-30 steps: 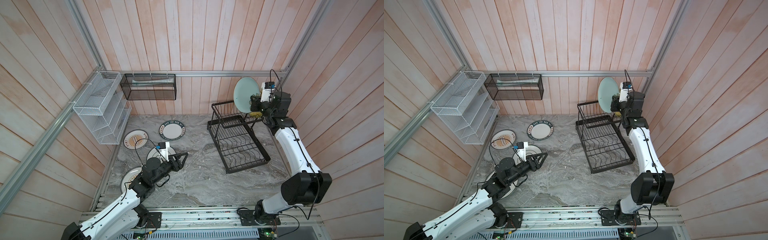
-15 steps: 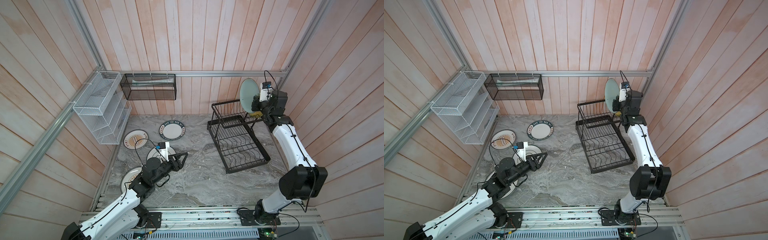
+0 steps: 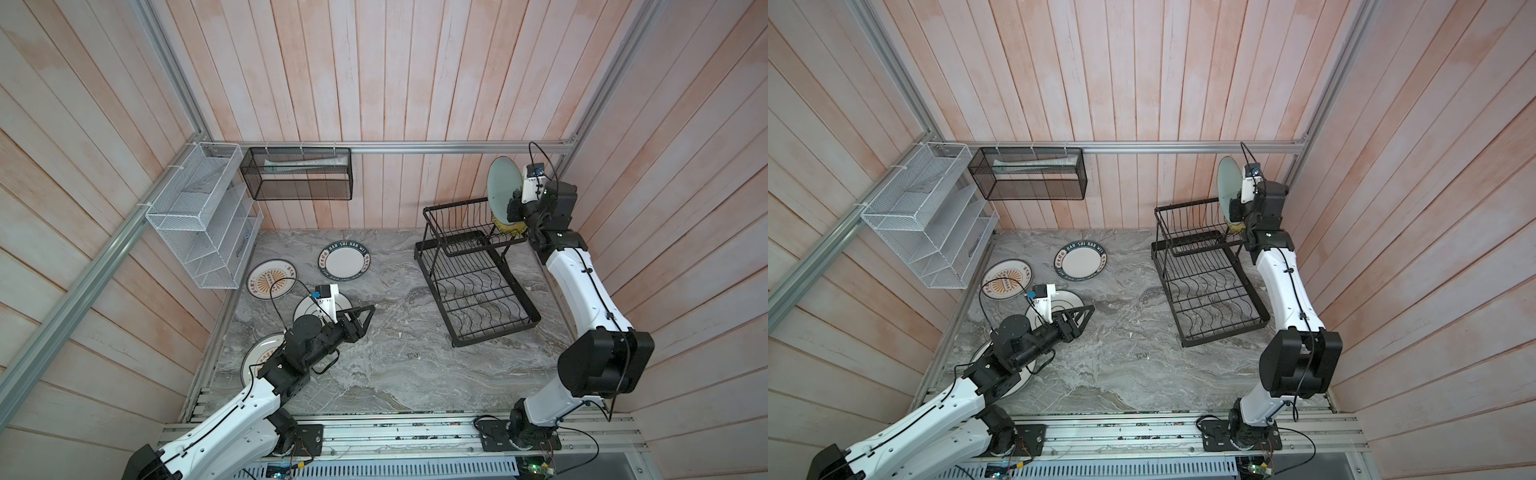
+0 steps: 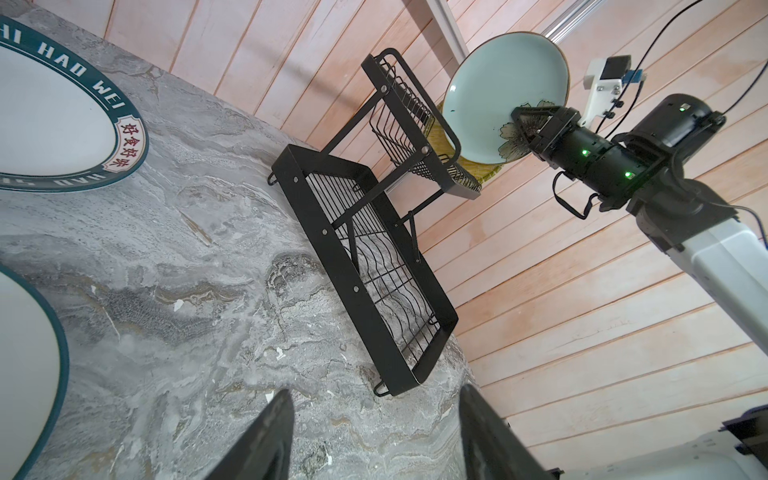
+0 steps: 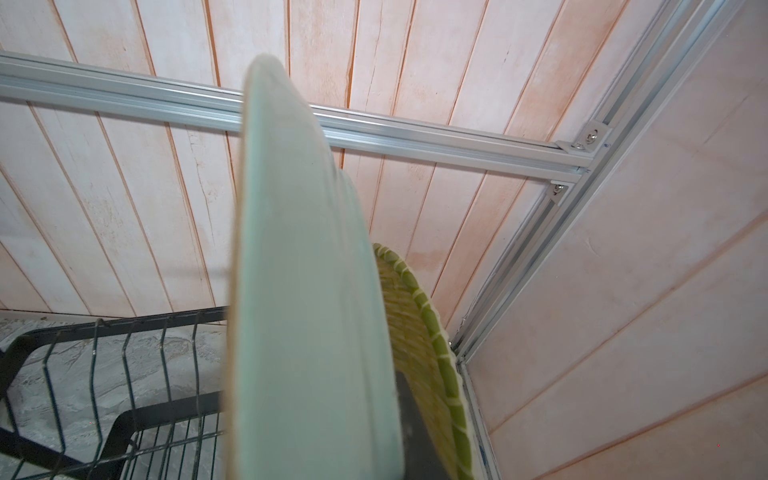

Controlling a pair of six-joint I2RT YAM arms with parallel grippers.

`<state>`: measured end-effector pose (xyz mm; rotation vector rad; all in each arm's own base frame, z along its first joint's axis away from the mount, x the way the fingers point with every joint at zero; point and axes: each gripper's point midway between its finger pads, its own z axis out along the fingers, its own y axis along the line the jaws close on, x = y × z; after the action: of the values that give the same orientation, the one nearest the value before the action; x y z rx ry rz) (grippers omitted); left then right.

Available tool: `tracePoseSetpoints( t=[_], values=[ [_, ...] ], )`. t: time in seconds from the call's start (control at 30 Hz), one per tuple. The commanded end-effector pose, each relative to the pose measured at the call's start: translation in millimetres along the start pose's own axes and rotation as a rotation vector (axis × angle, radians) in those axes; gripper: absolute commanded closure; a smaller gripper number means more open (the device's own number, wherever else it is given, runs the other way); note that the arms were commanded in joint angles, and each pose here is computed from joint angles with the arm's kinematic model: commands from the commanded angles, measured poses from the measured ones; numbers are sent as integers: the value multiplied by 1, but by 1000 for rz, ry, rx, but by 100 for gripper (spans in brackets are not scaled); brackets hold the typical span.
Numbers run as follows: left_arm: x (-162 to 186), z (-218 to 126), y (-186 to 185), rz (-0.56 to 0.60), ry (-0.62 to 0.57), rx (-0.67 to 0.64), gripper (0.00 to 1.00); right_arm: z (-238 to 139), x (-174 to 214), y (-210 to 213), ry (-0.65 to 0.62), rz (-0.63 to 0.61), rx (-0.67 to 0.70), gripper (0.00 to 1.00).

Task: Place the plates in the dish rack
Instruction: 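Carry the pale green plate over the rack beside the bamboo tray with the right gripper, then lower the pale green plate into the rack slots beside the bamboo tray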

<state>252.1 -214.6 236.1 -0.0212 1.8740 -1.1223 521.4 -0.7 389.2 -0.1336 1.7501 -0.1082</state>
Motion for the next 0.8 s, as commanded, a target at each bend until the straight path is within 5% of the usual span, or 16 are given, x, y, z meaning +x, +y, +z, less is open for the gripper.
tracePoseSetpoints(
  t=[0.0,0.77],
  values=[
    [-11,-1,-9,11,-23,7,36,-3,-39,-5,-156,-23,13,100],
    [-10,-1,-7,-4,-19,-2,36,10,-2,5,-118,-35,-55,100]
  ],
)
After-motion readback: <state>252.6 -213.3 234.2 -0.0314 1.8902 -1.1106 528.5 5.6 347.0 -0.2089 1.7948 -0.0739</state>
